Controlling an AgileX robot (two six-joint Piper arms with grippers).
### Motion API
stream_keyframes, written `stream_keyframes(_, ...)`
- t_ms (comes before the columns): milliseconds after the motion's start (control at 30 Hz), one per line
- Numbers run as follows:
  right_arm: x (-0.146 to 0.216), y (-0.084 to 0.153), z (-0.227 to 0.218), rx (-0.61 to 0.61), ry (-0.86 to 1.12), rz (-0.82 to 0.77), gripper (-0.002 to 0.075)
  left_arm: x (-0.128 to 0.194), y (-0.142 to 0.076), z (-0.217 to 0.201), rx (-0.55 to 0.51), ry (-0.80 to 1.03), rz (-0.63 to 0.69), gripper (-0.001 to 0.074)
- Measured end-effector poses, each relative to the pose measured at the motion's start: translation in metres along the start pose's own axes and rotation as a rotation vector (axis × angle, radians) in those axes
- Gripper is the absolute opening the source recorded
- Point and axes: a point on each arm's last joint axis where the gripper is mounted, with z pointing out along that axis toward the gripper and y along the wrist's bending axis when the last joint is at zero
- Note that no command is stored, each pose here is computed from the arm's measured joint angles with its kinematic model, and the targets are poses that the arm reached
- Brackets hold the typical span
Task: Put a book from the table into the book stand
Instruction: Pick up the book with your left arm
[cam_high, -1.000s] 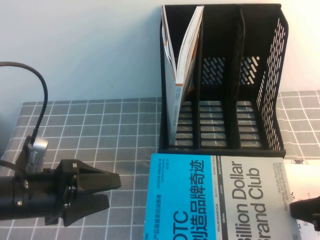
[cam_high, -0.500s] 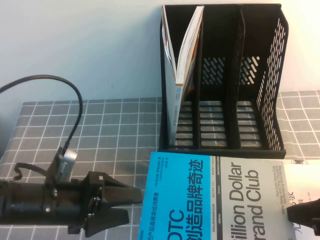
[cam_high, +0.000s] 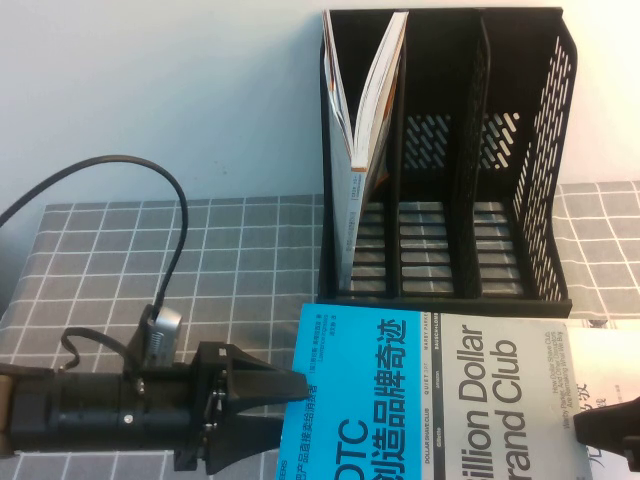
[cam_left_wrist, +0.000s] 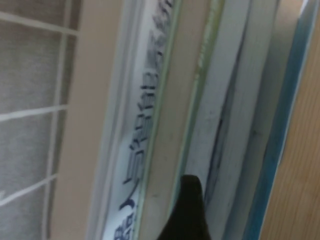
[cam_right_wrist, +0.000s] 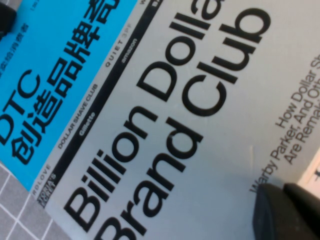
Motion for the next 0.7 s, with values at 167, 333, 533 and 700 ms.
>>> stream_keyframes(167, 0.000, 0.000, 0.000, 0.000, 0.000, 0.000, 0.0011, 0.006, -0.004, 0.010, 0.010, 0.033, 0.024, 0.0542)
stream_keyframes(333, 0.000, 0.000, 0.000, 0.000, 0.000, 0.000, 0.0011, 0.011, -0.006, 0.015, 0.011, 0.056, 0.035, 0.0470)
stream_keyframes(533, 0.000, 0.000, 0.000, 0.001, -0.002, 0.002, 0.0011, 0.012, -0.007, 0.016, 0.028, 0.073, 0.086, 0.0186)
stream_keyframes(700, -0.001, 0.000, -0.001, 0.005, 0.001, 0.002, 0.0011, 0.012, -0.007, 0.016, 0.028, 0.073, 0.088, 0.0186)
